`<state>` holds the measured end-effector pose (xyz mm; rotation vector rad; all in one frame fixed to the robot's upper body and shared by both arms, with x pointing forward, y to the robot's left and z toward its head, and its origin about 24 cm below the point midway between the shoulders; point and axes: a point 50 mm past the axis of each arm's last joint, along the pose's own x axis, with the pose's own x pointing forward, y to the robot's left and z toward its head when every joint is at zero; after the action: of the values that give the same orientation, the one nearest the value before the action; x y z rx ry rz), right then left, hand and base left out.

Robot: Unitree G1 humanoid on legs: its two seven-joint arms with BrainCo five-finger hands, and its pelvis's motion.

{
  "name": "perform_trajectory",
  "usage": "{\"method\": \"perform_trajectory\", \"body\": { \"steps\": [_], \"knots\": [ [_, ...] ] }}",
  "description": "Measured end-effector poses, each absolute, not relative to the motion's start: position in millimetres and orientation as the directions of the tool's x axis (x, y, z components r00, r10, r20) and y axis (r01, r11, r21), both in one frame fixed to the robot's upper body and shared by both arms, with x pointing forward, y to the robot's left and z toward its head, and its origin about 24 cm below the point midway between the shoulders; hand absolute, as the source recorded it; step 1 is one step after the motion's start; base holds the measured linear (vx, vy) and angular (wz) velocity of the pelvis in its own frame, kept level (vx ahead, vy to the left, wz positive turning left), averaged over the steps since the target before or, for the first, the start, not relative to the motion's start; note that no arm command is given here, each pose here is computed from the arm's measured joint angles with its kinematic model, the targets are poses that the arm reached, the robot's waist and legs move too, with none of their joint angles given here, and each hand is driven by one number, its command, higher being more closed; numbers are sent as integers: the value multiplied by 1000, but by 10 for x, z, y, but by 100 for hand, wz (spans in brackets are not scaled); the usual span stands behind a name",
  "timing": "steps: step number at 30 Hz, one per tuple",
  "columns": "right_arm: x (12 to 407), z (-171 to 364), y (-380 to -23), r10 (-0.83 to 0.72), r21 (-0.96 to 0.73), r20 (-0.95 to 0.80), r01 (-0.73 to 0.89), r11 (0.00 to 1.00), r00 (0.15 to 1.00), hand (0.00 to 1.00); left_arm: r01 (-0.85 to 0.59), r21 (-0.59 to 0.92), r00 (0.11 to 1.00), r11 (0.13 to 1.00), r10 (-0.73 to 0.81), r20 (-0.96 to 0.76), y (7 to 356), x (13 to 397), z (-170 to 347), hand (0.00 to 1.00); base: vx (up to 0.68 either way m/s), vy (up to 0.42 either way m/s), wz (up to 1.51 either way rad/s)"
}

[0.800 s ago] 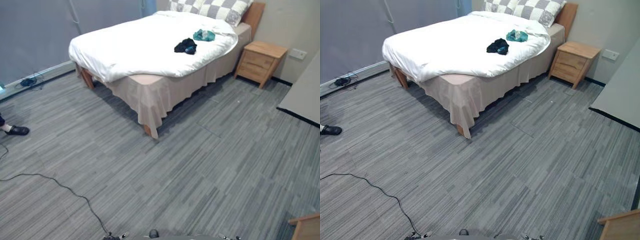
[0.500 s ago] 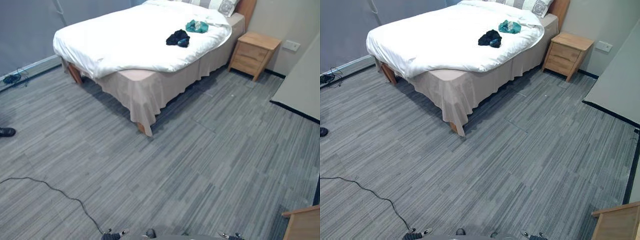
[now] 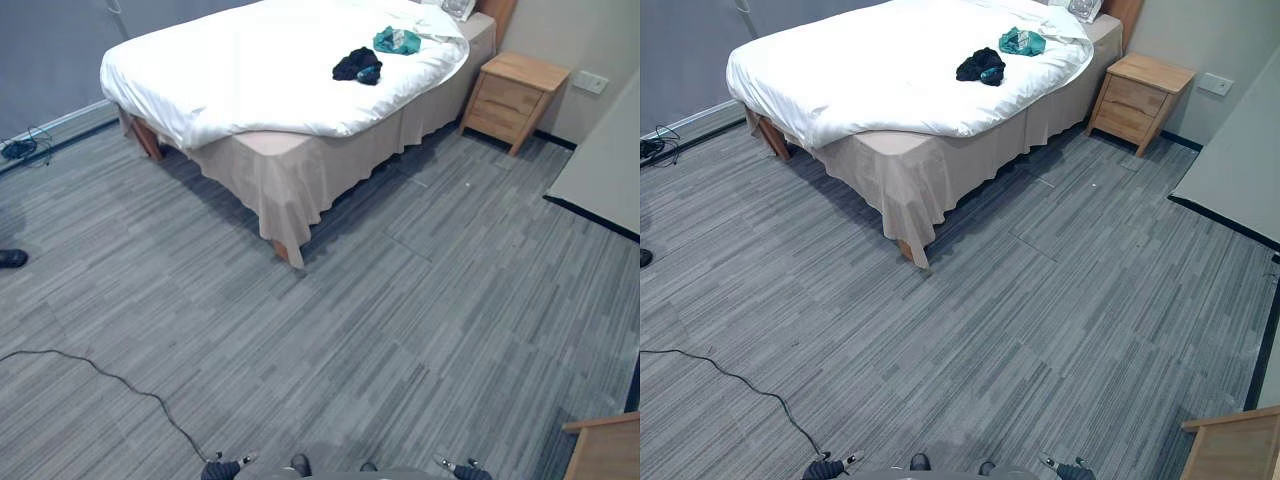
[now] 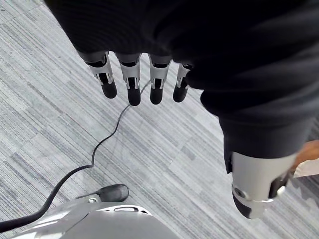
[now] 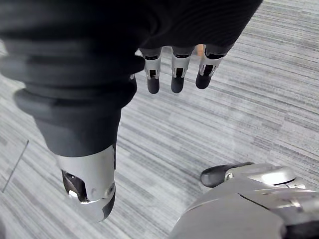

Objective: Tidy the bed and pick cloth on bed and put in laundry

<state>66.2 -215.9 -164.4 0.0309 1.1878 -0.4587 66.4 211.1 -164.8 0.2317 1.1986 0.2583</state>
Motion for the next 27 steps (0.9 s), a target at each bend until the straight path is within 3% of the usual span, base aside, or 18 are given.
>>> {"method": "perform_trajectory", "body": {
  "steps": [18, 27],
  "knots": [
    [763, -1621, -2182, -335, -202, -888, 387, 900, 315, 0, -64, 321, 367, 945, 321, -873, 2160, 789, -1621, 0, 7, -23, -6],
    [687, -1645, -2144, -332, -190, -899, 429, 883, 287, 0, -54, 331, 433, 942, 320, -843, 2189, 1111, -1549, 0, 382, -120, 15]
  ]
}}
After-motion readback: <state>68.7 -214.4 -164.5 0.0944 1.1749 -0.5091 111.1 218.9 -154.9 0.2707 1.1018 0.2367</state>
